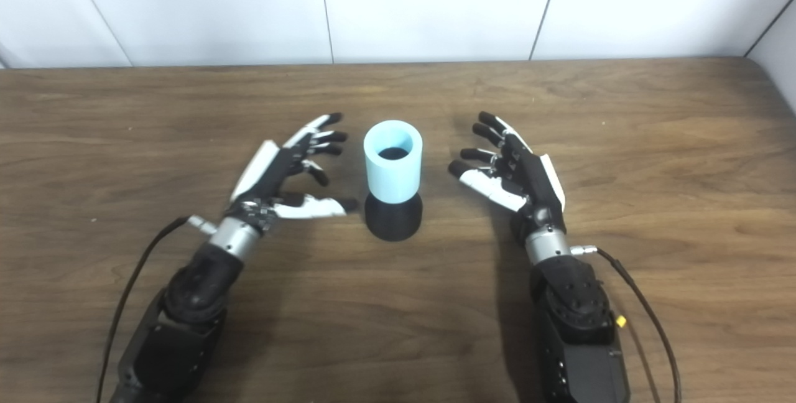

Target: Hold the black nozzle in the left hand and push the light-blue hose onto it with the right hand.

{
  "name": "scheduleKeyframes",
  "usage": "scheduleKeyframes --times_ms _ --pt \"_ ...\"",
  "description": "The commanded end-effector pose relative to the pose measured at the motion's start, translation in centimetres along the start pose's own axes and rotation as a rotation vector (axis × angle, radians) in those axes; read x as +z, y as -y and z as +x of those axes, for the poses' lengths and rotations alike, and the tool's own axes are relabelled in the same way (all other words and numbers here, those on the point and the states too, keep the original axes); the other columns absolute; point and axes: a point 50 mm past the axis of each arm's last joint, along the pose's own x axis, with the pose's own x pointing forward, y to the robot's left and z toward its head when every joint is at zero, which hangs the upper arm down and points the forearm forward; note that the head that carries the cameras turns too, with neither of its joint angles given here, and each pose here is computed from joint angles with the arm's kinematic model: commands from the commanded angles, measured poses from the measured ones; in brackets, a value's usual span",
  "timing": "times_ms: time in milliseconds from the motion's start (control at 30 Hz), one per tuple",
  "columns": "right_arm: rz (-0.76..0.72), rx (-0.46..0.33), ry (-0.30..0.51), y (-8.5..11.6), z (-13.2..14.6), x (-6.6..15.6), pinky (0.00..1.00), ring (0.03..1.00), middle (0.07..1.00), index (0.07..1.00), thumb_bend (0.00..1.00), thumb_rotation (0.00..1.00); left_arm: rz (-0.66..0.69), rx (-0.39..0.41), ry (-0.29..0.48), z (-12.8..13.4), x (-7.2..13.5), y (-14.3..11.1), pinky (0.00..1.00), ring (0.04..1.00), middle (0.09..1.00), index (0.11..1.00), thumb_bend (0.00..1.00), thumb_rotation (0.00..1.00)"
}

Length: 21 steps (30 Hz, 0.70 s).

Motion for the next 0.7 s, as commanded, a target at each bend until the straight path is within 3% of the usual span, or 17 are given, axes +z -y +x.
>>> scheduleKeyframes --times_ms 0,167,367,667 --pt "0.060 -0.005 0.088 -0.1 0.4 1.1 0.50 0.712 0.851 0.848 0.63 0.30 -0.067 0.063 -0.055 -0.4 -0.9 -1.7 0.63 0.744 0.818 0.864 0.82 0.28" --pt "0.037 -0.028 0.103 0.6 0.1 0.7 0.49 0.689 0.836 0.829 0.67 0.32 -0.302 0.122 -0.046 -0.6 -1.2 -2.5 0.66 0.763 0.831 0.861 0.78 0.28" --pt "0.081 -0.003 0.144 0.7 -0.8 0.3 0.49 0.681 0.797 0.802 0.70 0.31 -0.441 0.129 -0.042 -1.2 -1.6 -2.4 0.62 0.730 0.788 0.789 0.76 0.20" --pt "0.091 0.011 0.194 0.9 -1.9 -1.1 0.49 0.666 0.777 0.776 0.70 0.30 -0.443 0.096 -0.032 -2.3 -2.3 -1.4 0.68 0.784 0.815 0.796 0.76 0.19"
